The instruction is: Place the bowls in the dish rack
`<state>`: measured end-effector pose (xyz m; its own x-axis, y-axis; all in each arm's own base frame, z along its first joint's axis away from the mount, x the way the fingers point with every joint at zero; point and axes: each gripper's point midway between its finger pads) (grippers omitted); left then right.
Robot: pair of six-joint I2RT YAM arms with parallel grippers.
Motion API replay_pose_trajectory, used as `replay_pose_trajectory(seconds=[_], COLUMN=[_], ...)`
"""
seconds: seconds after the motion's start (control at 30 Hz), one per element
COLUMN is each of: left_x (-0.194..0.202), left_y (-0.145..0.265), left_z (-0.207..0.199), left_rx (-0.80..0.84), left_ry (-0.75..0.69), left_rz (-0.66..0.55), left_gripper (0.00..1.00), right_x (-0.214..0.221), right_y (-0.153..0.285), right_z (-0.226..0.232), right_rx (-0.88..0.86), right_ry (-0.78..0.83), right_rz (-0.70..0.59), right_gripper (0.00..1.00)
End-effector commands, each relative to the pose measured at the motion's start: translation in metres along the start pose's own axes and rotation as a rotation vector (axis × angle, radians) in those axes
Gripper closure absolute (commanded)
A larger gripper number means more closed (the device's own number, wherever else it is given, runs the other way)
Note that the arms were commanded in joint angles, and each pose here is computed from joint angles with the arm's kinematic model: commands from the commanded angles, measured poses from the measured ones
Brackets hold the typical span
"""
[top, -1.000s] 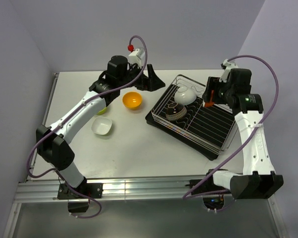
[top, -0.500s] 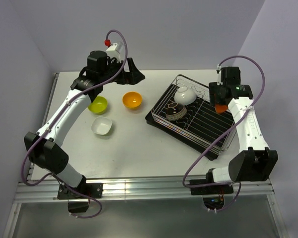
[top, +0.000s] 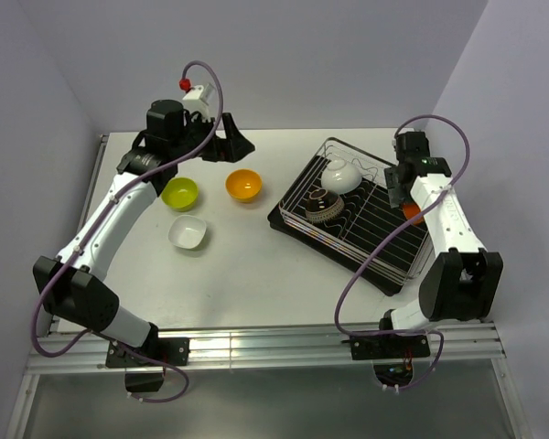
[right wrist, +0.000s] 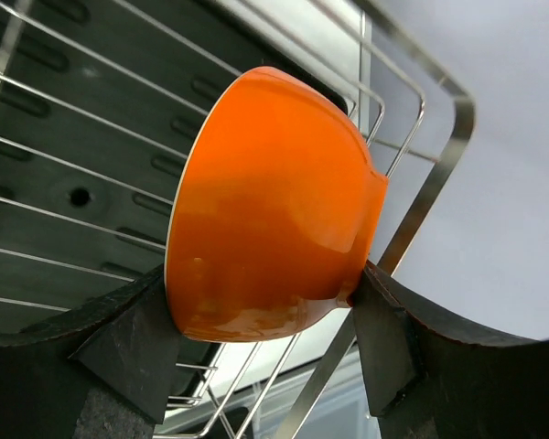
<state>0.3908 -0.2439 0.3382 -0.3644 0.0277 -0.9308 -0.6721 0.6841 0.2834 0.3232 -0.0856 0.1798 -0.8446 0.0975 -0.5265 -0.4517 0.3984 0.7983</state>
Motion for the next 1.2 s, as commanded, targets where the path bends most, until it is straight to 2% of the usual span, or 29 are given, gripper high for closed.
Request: replay_pose_trajectory(seconds=[0.0,0.63,0.9,0.93,0.97,1.07,1.17], left_x=[-0.009,0.005,0.006,0.006,0.006,0.007,0.008], left_y=[0.014,0.021,0.021,0.021,0.021,0.023,0.023], left_z=[0.003,0.032,0.038,0.039,0.039,0.039,0.040], left_rx=[0.013,0.001,-0.012,-0.014,-0.015,-0.020,-0.020], left_ry=[0.005,0.073,0.084,0.080,0.080,0.076,0.076], left_rz=[-0.043,-0.033,-0.034,-0.032,-0.031,-0.031,-0.030], left_gripper=[0.00,0.01,0.00,0.01,0.01,0.00,0.01], right_x=[-0.003,0.020,0.037,0.039,0.041,0.043,0.045], right_y=[-0.006,-0.042,-0.052,-0.053,-0.056,-0.058,-0.061], right_z=[-0.010,-0.026,-0.027,-0.027,-0.025,-0.023,-0.019], right_rx=[0.065,0.253,0.287,0.288,0.285,0.280,0.267], right_ry=[0.004,0.094,0.123,0.125,0.125,0.123,0.126], right_rz=[-0.024,0.037,0.102,0.113,0.122,0.137,0.154], right_gripper=[1.00,1.00,1.00,0.99,0.92,0.86,0.72])
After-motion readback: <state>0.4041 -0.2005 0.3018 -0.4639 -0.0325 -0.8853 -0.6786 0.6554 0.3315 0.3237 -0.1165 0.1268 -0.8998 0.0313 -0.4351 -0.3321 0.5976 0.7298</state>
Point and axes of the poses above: each gripper's point midway between its finger pads, its own y axis back along the fingers, its own z axis along the line the jaws close on, x = y × z, and after that the axes turned 14 degrees about -y, right-handed
